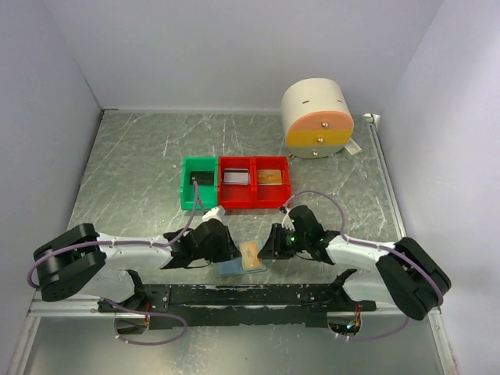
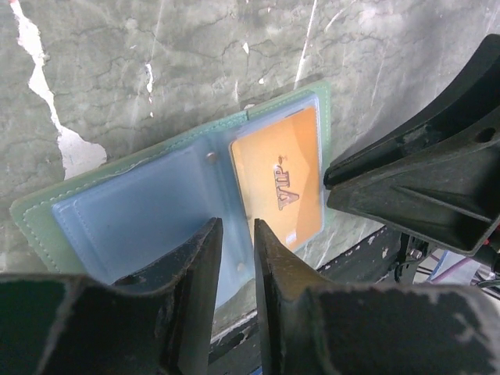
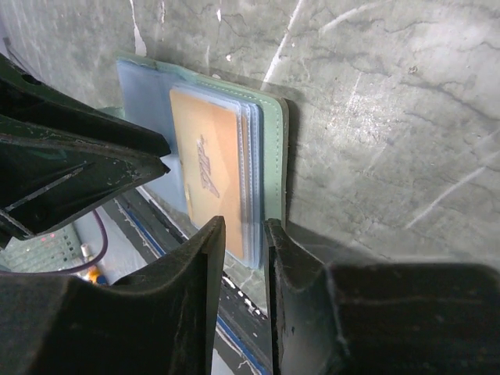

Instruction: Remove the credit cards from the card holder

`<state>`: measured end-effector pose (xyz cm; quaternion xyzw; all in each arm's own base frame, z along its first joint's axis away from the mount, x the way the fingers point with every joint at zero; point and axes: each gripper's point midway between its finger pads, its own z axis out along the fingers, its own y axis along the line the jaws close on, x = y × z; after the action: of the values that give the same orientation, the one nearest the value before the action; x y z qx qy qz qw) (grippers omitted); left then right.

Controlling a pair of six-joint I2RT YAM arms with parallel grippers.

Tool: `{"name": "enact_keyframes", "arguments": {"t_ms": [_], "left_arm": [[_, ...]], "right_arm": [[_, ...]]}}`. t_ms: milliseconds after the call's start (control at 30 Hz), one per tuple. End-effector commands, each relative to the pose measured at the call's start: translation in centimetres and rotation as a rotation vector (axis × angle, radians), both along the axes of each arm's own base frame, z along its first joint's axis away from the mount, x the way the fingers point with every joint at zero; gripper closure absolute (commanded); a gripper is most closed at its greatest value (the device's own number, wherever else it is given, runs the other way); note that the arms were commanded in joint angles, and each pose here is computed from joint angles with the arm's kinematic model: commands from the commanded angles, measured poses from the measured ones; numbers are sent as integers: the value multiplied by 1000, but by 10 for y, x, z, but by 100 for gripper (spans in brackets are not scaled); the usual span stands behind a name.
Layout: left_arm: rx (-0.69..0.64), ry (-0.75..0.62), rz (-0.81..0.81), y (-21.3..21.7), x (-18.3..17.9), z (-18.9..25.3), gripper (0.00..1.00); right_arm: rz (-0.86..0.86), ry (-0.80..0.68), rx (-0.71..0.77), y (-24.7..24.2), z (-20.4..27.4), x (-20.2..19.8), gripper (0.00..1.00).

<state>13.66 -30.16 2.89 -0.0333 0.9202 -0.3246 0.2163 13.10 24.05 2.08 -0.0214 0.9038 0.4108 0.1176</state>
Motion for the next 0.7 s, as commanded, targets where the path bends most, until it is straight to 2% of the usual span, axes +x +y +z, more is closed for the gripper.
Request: {"name": "enact_keyframes", "arguments": {"t_ms": [0, 200, 367, 500, 667], "left_arm": [[-50, -11, -35, -3, -6, 10, 66], [-86, -7, -36, -4, -9, 10, 68], [-116, -5, -39, -4, -12, 10, 68], [-162, -8, -69, -7, -17, 14, 67], [-153, 5, -81, -9, -19, 10, 67]], "right_arm": [[-40, -65, -81, -9, 10, 12, 72], [-29, -118, -14, 0, 35, 17, 73], [26, -62, 38, 13, 26, 3, 74], [65, -41, 33, 20, 19, -2, 74], [46, -30, -8, 20, 9, -1, 74]]}}
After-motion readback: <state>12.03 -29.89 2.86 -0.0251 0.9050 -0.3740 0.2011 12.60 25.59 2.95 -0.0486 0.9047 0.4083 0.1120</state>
